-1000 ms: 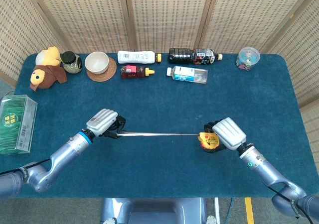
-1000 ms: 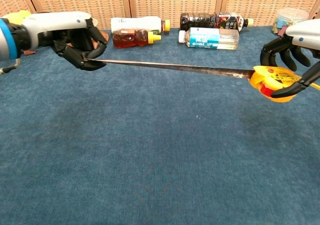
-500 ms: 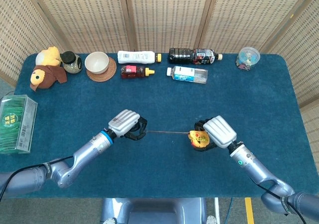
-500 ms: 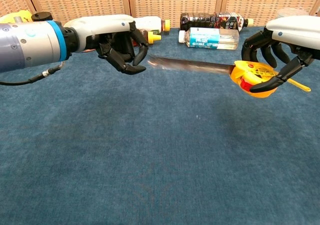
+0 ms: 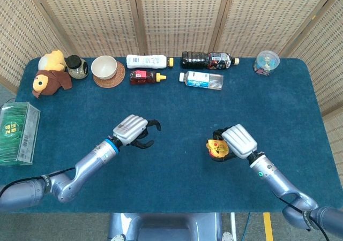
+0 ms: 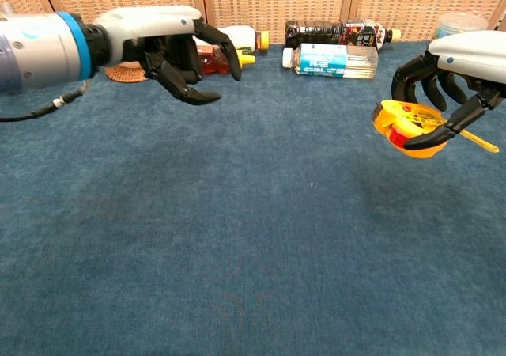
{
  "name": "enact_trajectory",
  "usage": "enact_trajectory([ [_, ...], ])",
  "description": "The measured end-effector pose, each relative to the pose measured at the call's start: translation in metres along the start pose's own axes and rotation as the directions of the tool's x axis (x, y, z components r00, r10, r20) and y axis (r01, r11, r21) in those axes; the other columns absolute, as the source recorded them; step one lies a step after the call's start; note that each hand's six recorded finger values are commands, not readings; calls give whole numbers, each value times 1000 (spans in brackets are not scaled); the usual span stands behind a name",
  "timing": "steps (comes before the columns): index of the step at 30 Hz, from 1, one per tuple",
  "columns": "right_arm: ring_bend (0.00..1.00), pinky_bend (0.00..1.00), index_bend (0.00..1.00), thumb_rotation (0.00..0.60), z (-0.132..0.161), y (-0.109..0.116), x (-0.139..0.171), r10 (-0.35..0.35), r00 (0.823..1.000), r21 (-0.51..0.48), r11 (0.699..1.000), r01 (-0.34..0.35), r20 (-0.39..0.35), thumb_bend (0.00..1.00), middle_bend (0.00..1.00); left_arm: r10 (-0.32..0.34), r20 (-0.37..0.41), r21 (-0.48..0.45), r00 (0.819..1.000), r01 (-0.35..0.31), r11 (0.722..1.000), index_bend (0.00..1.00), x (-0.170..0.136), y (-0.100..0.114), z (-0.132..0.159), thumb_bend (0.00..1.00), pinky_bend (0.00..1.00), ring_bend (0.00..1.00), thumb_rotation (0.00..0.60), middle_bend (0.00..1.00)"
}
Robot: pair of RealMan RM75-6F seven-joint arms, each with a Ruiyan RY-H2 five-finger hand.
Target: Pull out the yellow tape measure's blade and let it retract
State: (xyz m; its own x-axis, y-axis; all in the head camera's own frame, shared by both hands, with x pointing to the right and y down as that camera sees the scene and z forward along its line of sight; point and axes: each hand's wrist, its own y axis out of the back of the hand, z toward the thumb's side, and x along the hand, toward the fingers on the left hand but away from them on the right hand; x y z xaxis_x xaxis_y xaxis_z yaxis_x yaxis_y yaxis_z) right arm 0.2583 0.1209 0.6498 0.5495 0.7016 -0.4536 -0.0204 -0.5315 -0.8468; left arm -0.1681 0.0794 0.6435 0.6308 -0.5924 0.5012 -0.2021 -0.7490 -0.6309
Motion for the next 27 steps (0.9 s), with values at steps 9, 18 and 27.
enact_trajectory([
  [9, 609, 653, 586, 389, -7, -12, -2, 38, 999, 46, 998, -38, 8, 186, 627, 56, -67, 14, 996, -55, 998, 332, -26, 25, -27, 333, 883, 1000, 562, 1000],
  [18, 574, 618, 576, 390, -11, -39, -16, 90, 995, 63, 994, -92, 30, 186, 603, 84, -133, 24, 988, -81, 996, 331, -70, 39, -53, 334, 882, 1000, 574, 1000],
  [27, 445, 550, 370, 390, -20, -57, -23, 135, 989, 84, 987, -140, 66, 187, 438, 79, -163, 17, 983, -77, 997, 331, -90, 37, -67, 333, 882, 1000, 568, 1000],
])
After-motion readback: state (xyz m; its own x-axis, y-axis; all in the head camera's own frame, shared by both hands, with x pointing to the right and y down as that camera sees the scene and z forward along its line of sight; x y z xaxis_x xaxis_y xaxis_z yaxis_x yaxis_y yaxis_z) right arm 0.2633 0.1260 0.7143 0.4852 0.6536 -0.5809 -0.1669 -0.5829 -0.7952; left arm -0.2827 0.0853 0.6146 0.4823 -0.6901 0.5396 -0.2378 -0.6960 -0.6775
